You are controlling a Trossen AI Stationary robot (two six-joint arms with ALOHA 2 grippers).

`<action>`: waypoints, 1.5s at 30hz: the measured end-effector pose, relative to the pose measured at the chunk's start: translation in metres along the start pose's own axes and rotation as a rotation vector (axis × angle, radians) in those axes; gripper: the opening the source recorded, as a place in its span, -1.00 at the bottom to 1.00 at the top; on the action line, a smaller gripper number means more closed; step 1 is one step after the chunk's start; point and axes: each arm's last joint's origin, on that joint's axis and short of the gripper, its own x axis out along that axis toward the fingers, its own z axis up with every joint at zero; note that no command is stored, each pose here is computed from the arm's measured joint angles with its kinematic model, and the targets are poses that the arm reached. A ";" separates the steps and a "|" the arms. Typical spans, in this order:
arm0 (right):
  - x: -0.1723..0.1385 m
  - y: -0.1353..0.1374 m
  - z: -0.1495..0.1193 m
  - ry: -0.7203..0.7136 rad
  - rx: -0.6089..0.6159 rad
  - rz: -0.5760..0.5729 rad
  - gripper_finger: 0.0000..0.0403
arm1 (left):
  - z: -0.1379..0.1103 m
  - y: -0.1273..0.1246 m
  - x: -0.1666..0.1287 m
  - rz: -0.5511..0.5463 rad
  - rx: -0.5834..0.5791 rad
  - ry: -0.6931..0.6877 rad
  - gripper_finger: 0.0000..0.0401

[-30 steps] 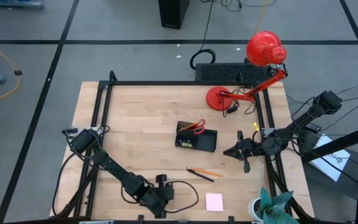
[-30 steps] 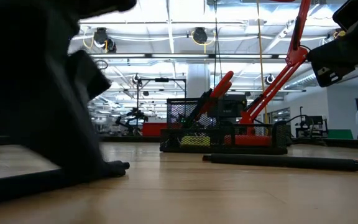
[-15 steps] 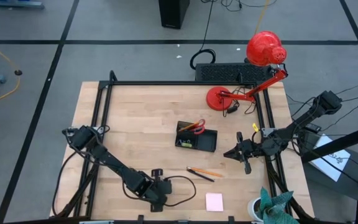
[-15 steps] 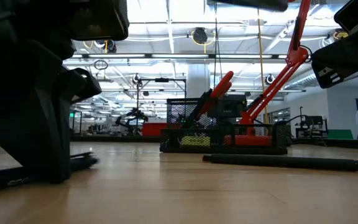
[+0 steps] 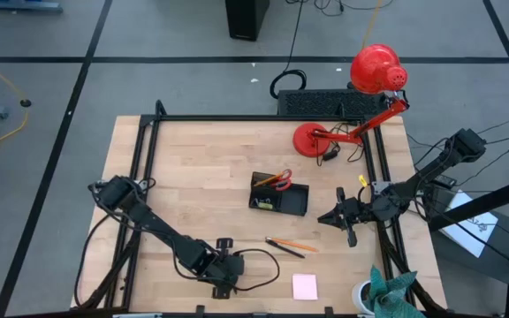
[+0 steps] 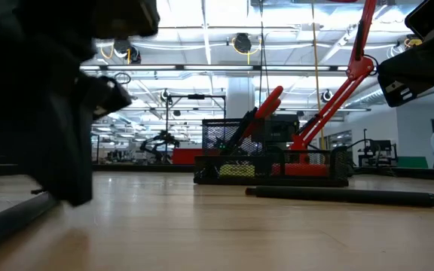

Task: Pick and place office supplies into organizer
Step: Put the black pen into the black desk organizer

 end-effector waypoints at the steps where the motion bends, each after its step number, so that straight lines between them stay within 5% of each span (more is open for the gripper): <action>1: 0.000 0.000 0.000 0.000 0.000 0.000 -0.91 | 0.000 -0.002 -0.001 -0.006 -0.002 -0.009 -0.98; 20: 0.000 0.000 -0.001 0.009 0.019 -0.001 -0.91 | -0.024 -0.046 0.012 -0.107 -0.118 -0.039 -0.98; 25: 0.000 0.000 -0.001 0.009 0.018 -0.001 -0.91 | -0.028 -0.053 0.007 -0.155 -0.165 0.042 -0.99; 34: 0.000 0.000 -0.001 0.010 0.019 0.000 -0.91 | -0.043 -0.062 -0.010 -0.083 -0.191 0.283 -0.97; 45: 0.000 0.000 -0.001 0.007 0.014 0.000 -0.91 | -0.057 -0.060 -0.018 0.006 -0.215 0.395 -0.99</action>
